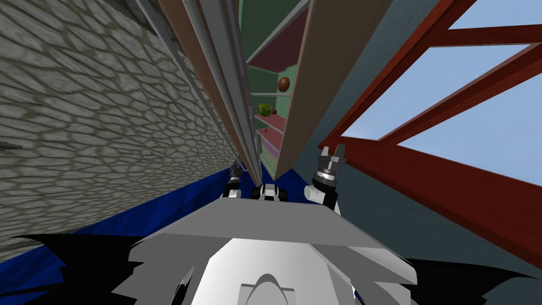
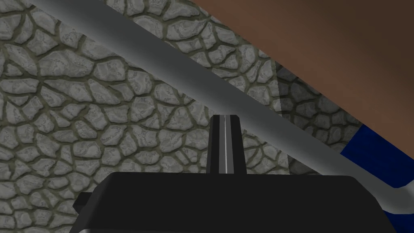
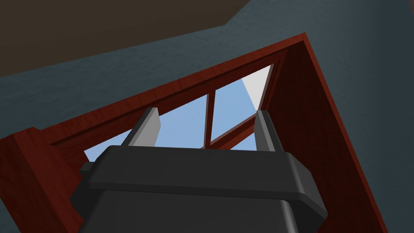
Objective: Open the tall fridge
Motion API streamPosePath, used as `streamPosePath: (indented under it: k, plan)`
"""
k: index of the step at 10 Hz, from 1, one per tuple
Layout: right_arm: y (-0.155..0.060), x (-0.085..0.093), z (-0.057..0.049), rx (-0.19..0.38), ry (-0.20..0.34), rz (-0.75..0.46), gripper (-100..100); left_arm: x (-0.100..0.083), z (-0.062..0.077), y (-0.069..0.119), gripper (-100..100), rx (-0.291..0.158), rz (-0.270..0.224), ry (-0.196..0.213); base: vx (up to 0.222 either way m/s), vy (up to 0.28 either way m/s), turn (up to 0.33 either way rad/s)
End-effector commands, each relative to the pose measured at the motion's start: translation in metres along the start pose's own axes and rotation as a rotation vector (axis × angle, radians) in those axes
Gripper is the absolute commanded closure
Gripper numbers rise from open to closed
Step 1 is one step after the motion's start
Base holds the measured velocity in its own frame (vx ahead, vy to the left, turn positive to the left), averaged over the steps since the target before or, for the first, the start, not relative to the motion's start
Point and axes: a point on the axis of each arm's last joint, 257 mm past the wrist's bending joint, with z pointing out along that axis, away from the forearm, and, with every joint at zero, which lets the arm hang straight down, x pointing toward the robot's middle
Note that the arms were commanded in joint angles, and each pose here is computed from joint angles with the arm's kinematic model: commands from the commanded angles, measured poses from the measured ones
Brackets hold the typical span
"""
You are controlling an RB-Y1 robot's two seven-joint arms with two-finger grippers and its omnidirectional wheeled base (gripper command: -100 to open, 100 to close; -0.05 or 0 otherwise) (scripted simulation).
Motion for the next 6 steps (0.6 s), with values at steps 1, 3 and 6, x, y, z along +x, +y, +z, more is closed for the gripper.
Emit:
streamPosePath:
  k: [1,3,6]
  plan:
    - [0.0,0.0,0.0,0.0,0.0,0.0,0,0.011,0.003,0.0,100,-0.012,-0.007,0.04,-0.078,0.274,-0.061]
    - [0.0,0.0,0.0,0.0,0.0,0.0,0,0.008,-0.001,0.007,-100,-0.014,-0.008,0.03,-0.021,0.079,-0.014]
    - [0.0,0.0,0.0,0.0,0.0,0.001,0,0.008,-0.005,0.019,-100,-0.013,-0.013,0.028,-0.003,0.038,-0.022]
